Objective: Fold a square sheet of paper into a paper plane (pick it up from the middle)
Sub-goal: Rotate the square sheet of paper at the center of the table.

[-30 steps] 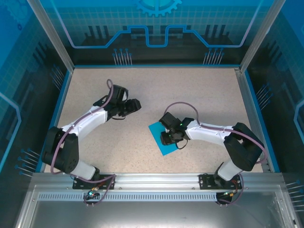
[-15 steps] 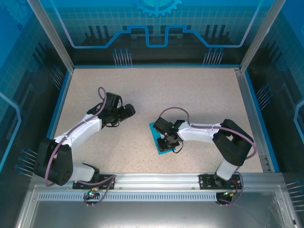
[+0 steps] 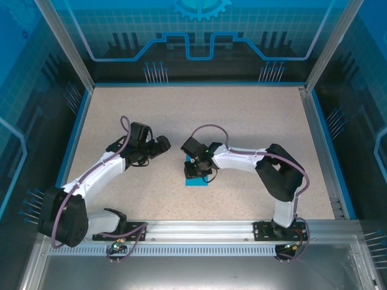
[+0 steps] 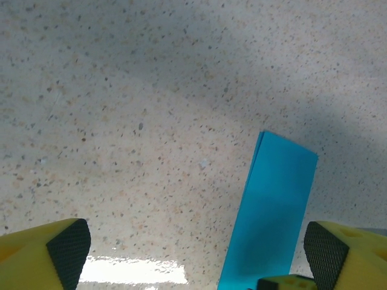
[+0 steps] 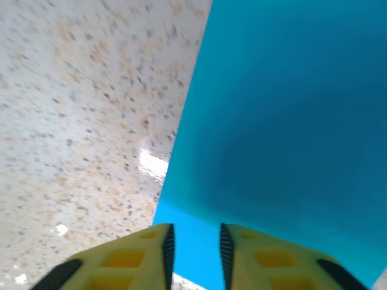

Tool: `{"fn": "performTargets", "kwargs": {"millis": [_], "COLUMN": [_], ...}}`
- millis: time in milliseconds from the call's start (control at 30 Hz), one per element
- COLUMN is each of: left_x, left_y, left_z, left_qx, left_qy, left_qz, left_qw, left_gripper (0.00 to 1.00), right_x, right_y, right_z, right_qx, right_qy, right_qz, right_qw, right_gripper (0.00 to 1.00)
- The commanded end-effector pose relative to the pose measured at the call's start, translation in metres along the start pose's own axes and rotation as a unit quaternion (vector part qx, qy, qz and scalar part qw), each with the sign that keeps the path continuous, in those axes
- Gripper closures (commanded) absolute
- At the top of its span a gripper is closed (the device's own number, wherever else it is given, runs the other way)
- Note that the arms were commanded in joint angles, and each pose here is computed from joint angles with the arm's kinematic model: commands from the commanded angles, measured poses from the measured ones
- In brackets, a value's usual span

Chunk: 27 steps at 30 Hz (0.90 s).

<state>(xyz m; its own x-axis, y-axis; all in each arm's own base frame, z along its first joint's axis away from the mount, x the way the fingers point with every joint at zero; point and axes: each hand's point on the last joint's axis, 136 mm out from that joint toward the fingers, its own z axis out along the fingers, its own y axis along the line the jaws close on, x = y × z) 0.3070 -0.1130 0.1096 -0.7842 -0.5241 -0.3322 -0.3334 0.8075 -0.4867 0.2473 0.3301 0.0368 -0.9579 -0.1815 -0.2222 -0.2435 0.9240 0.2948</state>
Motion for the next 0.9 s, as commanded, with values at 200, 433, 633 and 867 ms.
{"fn": "performTargets", "kwargs": {"millis": [200, 433, 633, 867], "left_x": [0.028, 0.045, 0.071, 0.101], "left_y": [-0.009, -0.02, -0.038, -0.053], "left_z": [0.004, 0.013, 0.023, 0.034], "left_qx": [0.048, 0.068, 0.068, 0.084], "left_qy": [0.07, 0.111, 0.16, 0.22], "left_qz": [-0.024, -0.023, 0.005, 0.004], "left_qw": [0.996, 0.991, 0.985, 0.972], "left_gripper": [0.02, 0.01, 0.02, 0.03], "right_x": [-0.069, -0.103, -0.105, -0.096], "right_y": [-0.037, -0.046, -0.061, -0.079], "right_z": [-0.014, -0.001, 0.02, 0.034], "right_qx": [-0.004, -0.017, -0.018, -0.02], "right_qy": [-0.05, -0.053, -0.031, -0.012], "right_qz": [0.058, 0.067, 0.09, 0.12], "right_qw": [0.997, 0.996, 0.995, 0.993], "right_gripper": [0.63, 0.64, 0.64, 0.64]}}
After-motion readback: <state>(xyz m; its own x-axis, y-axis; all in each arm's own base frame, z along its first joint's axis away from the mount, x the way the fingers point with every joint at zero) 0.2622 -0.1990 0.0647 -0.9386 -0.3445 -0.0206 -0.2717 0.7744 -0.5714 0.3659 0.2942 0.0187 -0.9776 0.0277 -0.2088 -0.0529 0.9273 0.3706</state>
